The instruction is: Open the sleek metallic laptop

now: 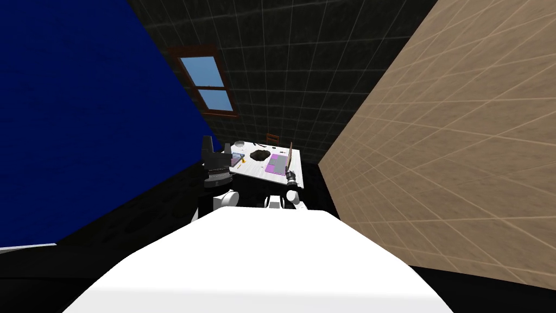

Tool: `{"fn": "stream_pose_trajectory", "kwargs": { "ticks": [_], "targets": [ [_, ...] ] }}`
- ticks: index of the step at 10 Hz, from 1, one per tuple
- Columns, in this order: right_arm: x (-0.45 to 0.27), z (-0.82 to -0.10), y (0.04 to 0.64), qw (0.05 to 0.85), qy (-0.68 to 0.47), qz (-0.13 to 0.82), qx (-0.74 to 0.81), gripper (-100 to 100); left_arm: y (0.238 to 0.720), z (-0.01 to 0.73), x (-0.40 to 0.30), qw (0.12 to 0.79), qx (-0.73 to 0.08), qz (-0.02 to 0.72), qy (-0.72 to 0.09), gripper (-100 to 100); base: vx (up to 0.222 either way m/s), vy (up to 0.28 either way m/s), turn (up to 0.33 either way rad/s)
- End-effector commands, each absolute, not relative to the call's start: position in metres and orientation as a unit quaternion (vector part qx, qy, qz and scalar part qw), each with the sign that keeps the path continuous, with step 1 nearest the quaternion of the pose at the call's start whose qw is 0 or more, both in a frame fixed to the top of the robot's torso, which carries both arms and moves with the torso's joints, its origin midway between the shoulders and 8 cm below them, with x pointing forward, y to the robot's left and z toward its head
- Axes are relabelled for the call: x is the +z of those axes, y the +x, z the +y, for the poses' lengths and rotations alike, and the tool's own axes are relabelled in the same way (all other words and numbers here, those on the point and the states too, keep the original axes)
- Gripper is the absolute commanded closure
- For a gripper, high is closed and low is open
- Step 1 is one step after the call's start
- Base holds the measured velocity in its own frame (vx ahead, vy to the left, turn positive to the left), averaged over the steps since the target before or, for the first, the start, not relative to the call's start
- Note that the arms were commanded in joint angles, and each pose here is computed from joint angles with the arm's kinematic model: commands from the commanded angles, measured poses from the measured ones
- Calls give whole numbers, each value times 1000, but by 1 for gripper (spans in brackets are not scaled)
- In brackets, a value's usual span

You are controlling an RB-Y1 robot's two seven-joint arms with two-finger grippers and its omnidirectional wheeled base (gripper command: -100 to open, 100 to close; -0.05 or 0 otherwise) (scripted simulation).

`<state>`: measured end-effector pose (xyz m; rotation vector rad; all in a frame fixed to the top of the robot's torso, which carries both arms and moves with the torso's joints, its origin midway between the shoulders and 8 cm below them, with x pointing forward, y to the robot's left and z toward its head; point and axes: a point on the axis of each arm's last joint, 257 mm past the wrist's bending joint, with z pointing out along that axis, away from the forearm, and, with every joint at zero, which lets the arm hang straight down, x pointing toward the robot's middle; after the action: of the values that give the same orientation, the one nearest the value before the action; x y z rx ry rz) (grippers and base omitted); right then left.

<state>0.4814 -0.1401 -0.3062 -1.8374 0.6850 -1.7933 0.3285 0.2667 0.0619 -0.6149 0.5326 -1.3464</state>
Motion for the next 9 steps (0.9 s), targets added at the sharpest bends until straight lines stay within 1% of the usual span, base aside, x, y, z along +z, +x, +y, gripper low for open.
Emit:
{"fn": "stream_pose_trajectory", "kwargs": {
  "ticks": [1, 3, 4, 6, 7, 9],
  "targets": [
    [-308, -135, 482, 249, -670, 261, -649, -100, 329, 267, 62, 706, -606, 240, -277, 0, 0, 0, 0],
    [-304, -166, 496, 227, -659, 278, -662, -100, 329, 267, 62, 706, -606, 240, -277, 0, -60, -32, 326],
    [-303, -169, 496, 225, -658, 279, -662, -100, 329, 267, 62, 706, -606, 240, -277, 0, -45, -30, 61],
    [-300, -194, 507, 205, -648, 292, -673, -100, 329, 267, 62, 706, -606, 240, -277, 0, -71, -41, 323],
    [-299, -203, 507, 199, -646, 297, -675, -100, 329, 267, 62, 706, -606, 240, -277, 0, -30, -12, 23],
    [-296, -225, 515, 182, -637, 308, -682, -100, 329, 267, 62, 706, -606, 240, -277, 0, -64, -24, 332]
  ]
}}
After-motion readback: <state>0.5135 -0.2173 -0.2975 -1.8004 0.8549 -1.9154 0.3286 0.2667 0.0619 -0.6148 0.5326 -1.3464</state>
